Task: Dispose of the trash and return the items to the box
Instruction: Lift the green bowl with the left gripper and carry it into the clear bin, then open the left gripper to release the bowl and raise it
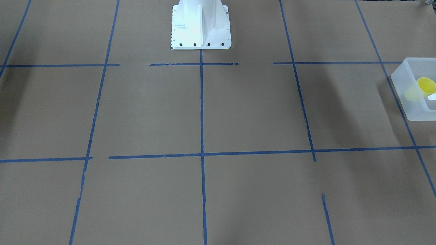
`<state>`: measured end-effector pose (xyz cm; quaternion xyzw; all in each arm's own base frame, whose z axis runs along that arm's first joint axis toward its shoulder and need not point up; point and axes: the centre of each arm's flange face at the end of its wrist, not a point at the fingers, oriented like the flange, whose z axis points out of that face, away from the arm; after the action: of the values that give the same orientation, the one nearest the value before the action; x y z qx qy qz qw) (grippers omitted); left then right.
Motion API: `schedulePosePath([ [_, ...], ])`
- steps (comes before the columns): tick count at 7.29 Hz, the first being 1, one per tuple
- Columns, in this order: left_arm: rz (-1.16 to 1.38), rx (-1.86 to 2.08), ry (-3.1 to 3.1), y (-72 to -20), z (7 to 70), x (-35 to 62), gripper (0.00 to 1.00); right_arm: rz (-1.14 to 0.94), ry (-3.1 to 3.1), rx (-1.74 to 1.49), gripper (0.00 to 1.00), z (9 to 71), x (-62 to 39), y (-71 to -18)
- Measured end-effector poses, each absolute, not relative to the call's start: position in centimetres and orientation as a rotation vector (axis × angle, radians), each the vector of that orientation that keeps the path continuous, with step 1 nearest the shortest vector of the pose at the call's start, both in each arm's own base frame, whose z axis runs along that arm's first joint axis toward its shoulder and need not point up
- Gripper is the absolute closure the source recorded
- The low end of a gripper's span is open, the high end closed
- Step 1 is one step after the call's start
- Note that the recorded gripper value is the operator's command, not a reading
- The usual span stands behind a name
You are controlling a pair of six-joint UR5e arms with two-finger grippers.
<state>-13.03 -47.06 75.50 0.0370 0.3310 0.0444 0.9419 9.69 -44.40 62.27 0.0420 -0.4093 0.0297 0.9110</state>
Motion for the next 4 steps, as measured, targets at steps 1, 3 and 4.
schedulePosePath([
  [1, 0.106, 0.074, 0.632, -44.6, 77.6, -14.0, 1.00, 0.060, -0.844, 0.090, 0.00, 62.1, 9.7, -44.4],
  [3, 0.123, 0.069, 0.580, -41.8, 80.0, -14.5, 0.54, 0.060, -0.842, 0.092, 0.00, 61.9, 9.7, -44.3],
  [4, 0.126, 0.068, 0.575, -41.5, 80.3, -14.5, 0.01, 0.061, -0.842, 0.092, 0.00, 61.9, 9.7, -44.3],
])
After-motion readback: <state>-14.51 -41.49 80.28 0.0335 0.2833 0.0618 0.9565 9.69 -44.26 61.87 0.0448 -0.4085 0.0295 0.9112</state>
